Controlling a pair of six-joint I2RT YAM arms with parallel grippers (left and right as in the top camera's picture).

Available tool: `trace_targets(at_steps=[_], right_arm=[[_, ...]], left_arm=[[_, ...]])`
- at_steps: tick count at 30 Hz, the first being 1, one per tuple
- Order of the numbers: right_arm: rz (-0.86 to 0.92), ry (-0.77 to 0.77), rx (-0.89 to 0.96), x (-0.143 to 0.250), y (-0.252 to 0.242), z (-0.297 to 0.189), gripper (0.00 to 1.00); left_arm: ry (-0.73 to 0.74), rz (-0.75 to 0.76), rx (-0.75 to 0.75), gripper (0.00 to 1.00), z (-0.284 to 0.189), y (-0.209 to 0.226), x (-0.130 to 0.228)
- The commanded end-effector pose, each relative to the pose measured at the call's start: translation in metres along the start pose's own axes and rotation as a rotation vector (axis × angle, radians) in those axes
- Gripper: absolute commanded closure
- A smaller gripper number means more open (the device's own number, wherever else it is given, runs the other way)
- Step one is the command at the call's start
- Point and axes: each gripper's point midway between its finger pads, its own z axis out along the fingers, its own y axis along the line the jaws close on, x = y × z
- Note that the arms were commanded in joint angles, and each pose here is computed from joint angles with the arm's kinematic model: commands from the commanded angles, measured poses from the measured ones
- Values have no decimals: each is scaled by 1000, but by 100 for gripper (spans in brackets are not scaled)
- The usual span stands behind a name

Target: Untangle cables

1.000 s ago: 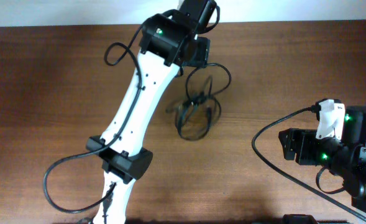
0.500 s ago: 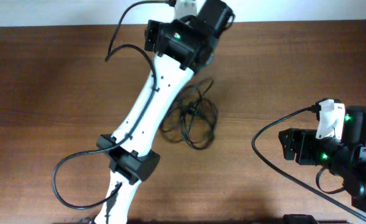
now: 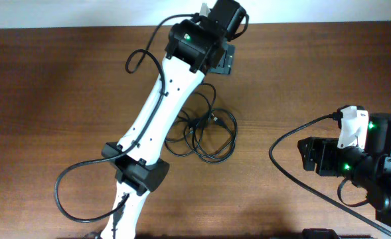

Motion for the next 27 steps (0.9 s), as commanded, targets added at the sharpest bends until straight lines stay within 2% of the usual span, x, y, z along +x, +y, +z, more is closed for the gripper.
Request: trace_targets(at_steps=[1,4,8,12,27], right_arm=[[-16,-19,-7,-3,3,-6,18],[-15,-14,-7,-2,3,-6,18],[-15,-14,-6,-2,3,-6,18],[-15,-10,-6,-1,3,-6,18],[-17,-7,-5,0,3,-6,18]], left_arm=[[70,27,163,1,0,-23,12],[141,59,144,1,0,-18,29],[297,313,237,1,11,-29,69],[348,496,244,1,26,-26,84],[500,517,230,1,65,15,112]])
